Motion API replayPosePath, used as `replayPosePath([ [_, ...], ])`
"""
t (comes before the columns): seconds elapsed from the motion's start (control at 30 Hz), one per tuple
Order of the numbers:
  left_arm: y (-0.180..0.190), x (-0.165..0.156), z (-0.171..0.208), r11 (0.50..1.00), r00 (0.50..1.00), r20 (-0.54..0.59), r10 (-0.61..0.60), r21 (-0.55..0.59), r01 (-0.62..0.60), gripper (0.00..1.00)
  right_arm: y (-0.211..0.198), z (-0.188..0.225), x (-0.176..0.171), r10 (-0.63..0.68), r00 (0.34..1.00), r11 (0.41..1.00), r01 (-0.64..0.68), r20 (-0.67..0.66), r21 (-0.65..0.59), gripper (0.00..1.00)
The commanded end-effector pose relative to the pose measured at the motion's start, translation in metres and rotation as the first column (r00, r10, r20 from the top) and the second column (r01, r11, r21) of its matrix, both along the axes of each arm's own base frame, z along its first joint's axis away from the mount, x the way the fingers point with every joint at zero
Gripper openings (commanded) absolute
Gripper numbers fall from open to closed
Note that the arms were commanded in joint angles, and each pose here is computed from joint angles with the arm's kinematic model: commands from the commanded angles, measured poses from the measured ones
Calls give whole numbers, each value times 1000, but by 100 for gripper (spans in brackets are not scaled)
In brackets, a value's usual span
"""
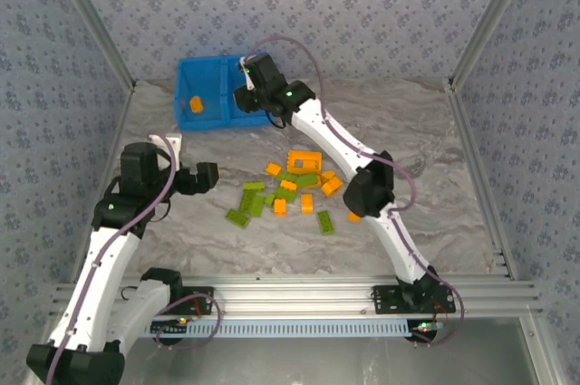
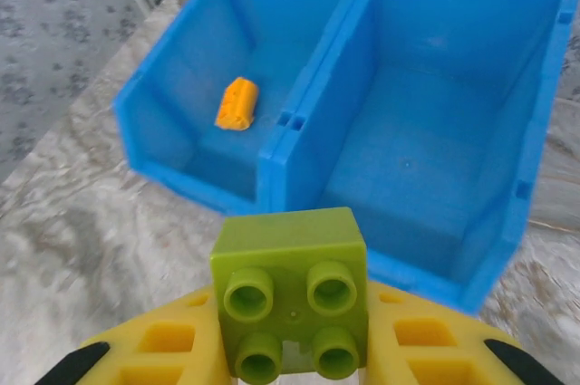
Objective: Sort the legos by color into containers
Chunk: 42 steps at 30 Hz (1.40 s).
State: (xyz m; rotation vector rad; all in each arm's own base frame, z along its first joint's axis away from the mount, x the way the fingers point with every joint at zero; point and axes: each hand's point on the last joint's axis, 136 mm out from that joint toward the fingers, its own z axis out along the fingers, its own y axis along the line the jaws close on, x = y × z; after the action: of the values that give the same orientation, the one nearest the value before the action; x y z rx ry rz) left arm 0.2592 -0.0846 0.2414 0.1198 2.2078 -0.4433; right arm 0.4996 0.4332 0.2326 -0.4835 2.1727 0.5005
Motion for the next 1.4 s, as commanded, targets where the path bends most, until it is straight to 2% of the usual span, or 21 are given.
replayPosePath([
  [0.0,-1,3,6,1000,999,36,-11,-1,11,99,16,-21,15,5,1000,997,-3,-24,72,32],
  [0.17,-1,3,2,1000,1000,25,-11,0,11,99,38,-33,43,-18,999,979,9,44,203,32],
  [0.3,0,3,2,1000,1000,24,-9,3,9,99,40,-50,60,-90,995,959,78,33,271,32],
  [0.5,0,3,1,1000,1000,19,-1,-10,2,99,41,-78,71,-144,990,944,136,6,302,31],
  [0.7,0,3,-2,1000,1000,6,2,-8,-2,99,40,-91,76,-161,985,918,174,-66,356,43],
  [0.83,0,3,-4,1000,1000,-3,6,-10,-6,99,42,-71,74,-150,987,912,158,-52,379,53],
  [1.03,1,7,-6,1000,1000,-14,12,-10,-12,99,39,-24,60,-104,994,911,114,-45,396,54],
  [1.17,-2,9,-14,1000,998,-56,19,-23,-20,99,35,36,22,-4,999,929,16,-35,370,58],
  [1.37,-21,11,-52,999,975,-219,26,-41,-36,99,-15,83,-56,84,996,985,-81,-17,152,75],
])
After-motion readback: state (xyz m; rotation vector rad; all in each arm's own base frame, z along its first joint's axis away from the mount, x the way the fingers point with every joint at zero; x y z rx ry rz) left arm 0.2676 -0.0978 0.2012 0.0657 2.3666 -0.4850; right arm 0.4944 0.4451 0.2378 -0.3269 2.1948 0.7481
